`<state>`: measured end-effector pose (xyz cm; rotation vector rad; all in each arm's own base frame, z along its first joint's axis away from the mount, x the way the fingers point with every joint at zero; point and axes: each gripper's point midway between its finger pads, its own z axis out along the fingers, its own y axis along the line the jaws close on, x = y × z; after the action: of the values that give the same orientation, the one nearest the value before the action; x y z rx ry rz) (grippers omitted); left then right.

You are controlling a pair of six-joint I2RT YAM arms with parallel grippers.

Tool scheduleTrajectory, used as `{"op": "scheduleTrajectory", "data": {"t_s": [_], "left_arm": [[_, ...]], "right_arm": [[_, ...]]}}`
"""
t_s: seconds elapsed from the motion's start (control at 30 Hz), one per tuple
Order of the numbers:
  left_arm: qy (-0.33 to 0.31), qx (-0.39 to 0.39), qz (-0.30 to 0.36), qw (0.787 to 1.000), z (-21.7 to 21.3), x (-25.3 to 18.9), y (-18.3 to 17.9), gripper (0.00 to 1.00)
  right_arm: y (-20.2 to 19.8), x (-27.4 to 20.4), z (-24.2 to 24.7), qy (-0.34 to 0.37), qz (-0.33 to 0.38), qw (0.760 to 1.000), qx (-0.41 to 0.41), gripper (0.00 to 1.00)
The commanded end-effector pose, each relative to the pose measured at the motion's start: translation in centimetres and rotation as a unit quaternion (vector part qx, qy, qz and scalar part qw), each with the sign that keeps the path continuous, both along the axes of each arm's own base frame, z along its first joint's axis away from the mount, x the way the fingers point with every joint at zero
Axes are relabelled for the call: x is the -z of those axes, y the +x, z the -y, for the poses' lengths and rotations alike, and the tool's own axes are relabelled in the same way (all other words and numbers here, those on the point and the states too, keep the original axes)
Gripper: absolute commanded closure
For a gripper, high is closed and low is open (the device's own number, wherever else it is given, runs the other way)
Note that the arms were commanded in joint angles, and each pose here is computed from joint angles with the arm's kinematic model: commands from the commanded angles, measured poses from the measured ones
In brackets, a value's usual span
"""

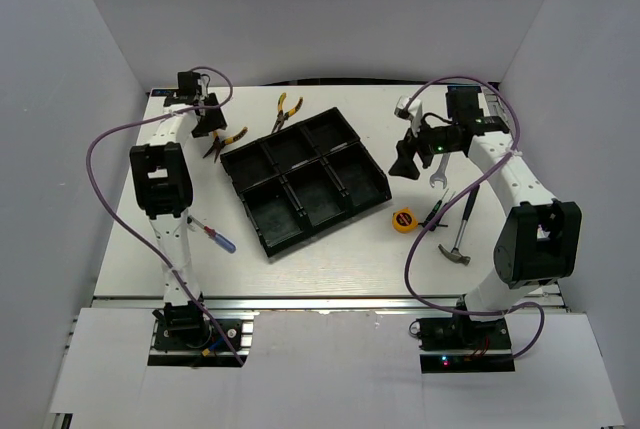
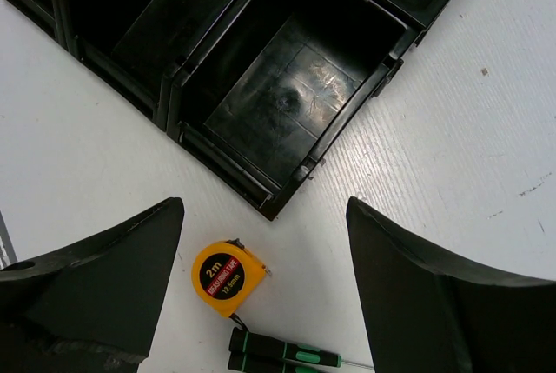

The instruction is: Sort the tools into containers

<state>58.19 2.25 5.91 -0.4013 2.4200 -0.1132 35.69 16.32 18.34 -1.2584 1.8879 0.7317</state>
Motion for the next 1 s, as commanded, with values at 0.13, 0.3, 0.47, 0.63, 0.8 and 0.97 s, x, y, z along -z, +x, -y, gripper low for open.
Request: {"op": "scheduleTrajectory", "data": {"t_s": [0.13,0.3,0.47,0.63,0.8,0.97], "left_arm": [[0.045,0.023,-0.033,0.998,0.7,2.9,-0.3,0.46],[0.06,0.015,-0.051,0.997,0.2,4.6,-0.9,0.57],[0.079,0.002,-0.055,0.995,-0.5,4.5,-1.2,0.79],[0.086,-0.014,-0.028,0.996,-1.1,1.7,-0.5,0.98],[0.107,-0.048,0.007,0.993,-2.7,-2.5,-0.1,1.0],[0.116,-0.088,0.058,0.988,-4.4,-8.1,0.0,1.0]], "right_arm": [[0.0,-0.6,0.1,0.035,-0.014,0.999,-0.001,0.18],[-0.3,-0.8,0.3,0.036,-0.013,0.999,-0.001,0.18],[-0.5,-1.0,0.8,0.037,-0.01,0.999,0.007,0.18],[-0.7,-1.3,1.0,0.043,-0.007,0.999,0.007,0.18],[-1.1,-1.3,1.1,0.043,-0.006,0.999,0.005,0.18],[-1.6,-1.3,1.1,0.049,-0.006,0.999,0.002,0.18]]}}
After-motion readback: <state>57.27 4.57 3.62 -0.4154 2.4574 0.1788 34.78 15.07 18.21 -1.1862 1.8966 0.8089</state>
